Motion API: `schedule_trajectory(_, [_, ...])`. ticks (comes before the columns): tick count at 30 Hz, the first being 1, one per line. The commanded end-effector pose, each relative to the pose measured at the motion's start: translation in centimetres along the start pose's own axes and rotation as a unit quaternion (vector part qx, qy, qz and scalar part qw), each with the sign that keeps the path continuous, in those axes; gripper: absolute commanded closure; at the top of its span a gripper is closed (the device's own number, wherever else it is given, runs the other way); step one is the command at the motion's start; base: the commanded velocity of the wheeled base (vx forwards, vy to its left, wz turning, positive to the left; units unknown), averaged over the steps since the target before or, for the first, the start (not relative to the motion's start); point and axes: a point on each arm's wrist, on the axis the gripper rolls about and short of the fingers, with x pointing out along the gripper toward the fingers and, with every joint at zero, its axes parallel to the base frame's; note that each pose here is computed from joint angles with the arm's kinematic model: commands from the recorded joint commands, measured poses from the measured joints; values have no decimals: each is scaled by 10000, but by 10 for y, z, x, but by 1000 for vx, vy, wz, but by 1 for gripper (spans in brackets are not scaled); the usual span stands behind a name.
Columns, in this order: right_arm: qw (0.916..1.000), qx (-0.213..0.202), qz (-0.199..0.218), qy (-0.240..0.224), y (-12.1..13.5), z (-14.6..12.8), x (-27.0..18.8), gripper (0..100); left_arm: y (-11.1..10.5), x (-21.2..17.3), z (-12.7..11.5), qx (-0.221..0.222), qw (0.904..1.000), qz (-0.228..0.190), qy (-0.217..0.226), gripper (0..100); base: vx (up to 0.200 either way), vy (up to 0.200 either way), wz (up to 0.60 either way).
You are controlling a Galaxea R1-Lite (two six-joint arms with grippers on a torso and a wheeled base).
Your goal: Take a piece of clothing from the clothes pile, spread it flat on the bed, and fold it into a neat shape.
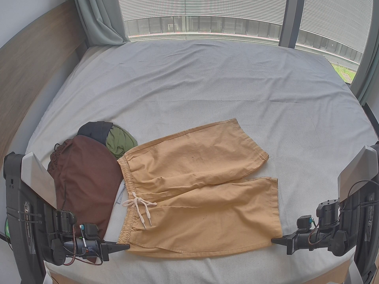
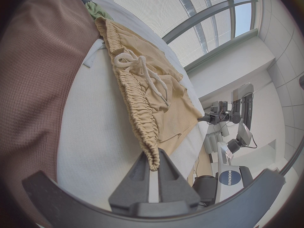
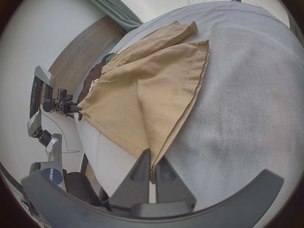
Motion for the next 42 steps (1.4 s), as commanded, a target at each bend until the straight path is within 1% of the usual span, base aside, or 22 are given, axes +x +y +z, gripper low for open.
schedule_trajectory(1, [10000, 21, 12, 42, 2, -2, -2, 100, -1, -2, -4, -9, 10000, 6, 57, 100, 0, 0, 0])
schedule_trajectory(7, [10000, -15, 13, -26, 2, 1, -4, 100, 1, -4, -5, 99, 9999, 8, 28, 100, 0, 0, 0])
schedule_trajectory(12, [9991, -211, 2, -360, 0, 15, -2, 100, -3, -6, 2, 277, 9991, -292, -97, 100, 0, 0, 0])
schedule_trajectory(15, [9982, -288, 21, -519, 3, 21, -5, 100, -5, -6, 8, 373, 9987, -309, -184, 100, 0, 0, 0])
schedule_trajectory(19, [9965, -399, 180, -708, 6, 29, -10, 100, -4, -4, 11, 462, 9981, -335, -219, 100, 0, 0, 0])
schedule_trajectory(21, [9958, -428, 196, -783, 7, 32, -11, 100, -2, -2, 15, 536, 9976, -344, -263, 100, 0, 0, 0])
schedule_trajectory(24, [9949, -468, 198, -875, 7, 36, -12, 100, -2, -2, 21, 635, 9967, -342, -359, 100, 0, 0, 0])
schedule_trajectory(26, [9940, -510, 236, -943, 8, 39, -14, 100, -5, -3, 30, 572, 9966, -365, -473, 100, 0, 0, 0])
schedule_trajectory(27, [9938, -518, 235, -955, 8, 40, -14, 100, -5, -2, 30, 565, 9966, -371, -477, 100, 0, 0, 0])
schedule_trajectory(29, [9926, -548, 326, -1037, 10, 44, -15, 100, -11, -3, 43, 486, 9959, -434, -626, 100, 0, 0, 0])
schedule_trajectory(32, [9912, -489, 383, -1167, 14, 50, -17, 100, -12, -3, 52, 531, 9946, -470, -755, 100, 0, 0, 0])
schedule_trajectory(33, [9912, -489, 383, -1167, 14, 50, -17, 100, -12, -3, 52, 531, 9946, -470, -755, 100, 0, 0, 0])
schedule_trajectory(34, [9898, -435, 411, -1293, 16, 55, -21, 100, -14, -4, 56, 537, 9942, -478, -805, 100, 0, 0, 0])
schedule_trajectory(37, [9877, -362, 464, -1447, 20, 62, -26, 100, -13, -3, 63, 552, 9932, -496, -896, 100, 0, 0, 0])
schedule_trajectory(42, [9850, -259, 561, -1610, 24, 70, -29, 100, -12, -3, 71, 500, 9925, -452, -1019, 100, 0, 0, 0])
